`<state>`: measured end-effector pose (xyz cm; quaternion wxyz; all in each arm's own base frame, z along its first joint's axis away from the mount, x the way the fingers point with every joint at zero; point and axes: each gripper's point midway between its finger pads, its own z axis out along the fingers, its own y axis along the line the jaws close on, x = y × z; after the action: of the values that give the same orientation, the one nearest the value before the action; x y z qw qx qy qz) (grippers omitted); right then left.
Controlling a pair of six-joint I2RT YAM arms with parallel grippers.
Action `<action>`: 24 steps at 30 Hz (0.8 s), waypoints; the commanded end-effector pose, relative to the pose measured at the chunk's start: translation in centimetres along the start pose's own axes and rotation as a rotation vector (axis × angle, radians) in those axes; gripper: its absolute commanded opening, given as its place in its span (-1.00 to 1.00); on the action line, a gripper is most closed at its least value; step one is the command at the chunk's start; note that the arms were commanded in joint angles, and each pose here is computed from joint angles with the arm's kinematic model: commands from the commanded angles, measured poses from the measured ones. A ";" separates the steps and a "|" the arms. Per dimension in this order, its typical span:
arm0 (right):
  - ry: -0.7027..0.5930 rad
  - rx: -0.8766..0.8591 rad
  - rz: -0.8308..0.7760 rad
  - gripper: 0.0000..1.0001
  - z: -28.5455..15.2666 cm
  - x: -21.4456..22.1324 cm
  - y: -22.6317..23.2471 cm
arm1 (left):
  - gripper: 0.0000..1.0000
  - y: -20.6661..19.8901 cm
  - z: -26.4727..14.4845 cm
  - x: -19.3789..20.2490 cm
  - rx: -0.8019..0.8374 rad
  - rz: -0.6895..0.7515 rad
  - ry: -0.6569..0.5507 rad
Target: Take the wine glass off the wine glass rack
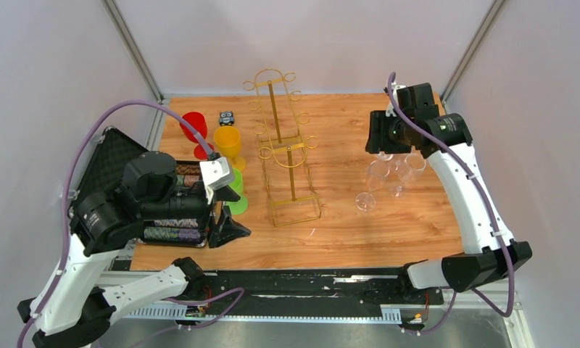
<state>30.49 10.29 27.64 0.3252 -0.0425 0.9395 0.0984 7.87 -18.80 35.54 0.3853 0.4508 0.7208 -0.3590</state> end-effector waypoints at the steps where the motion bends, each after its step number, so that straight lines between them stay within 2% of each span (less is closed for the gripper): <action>1: -0.130 -0.079 -0.009 0.10 -4.1 -2.3 1.6 | 1.00 0.4 0.0 -1.2 -0.023 0.003 -0.026; 8: -0.243 -0.171 -0.025 0.41 -7.1 -3.4 3.2 | 1.00 2.0 0.5 -1.0 -0.098 -0.011 -0.002; 11: -0.257 -0.213 -0.027 0.76 -7.6 -3.3 3.9 | 1.00 3.8 0.8 -0.6 -0.193 -0.043 0.035; 12: -0.259 -0.238 -0.029 0.97 -7.7 -3.3 4.3 | 1.00 4.4 1.1 -0.4 -0.217 -0.055 0.054; 18: -0.277 -0.357 -0.007 1.00 -8.1 -3.3 6.3 | 1.00 8.0 1.4 0.7 -0.419 -0.133 0.125; 24: -0.338 -0.252 0.084 1.00 -8.3 -4.2 4.6 | 1.00 10.7 -0.4 0.4 -0.622 -0.192 0.097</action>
<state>27.49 13.78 34.92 0.4147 -0.0681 0.8759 0.2369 16.07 -16.84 31.23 0.3799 0.3293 0.8469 -0.1731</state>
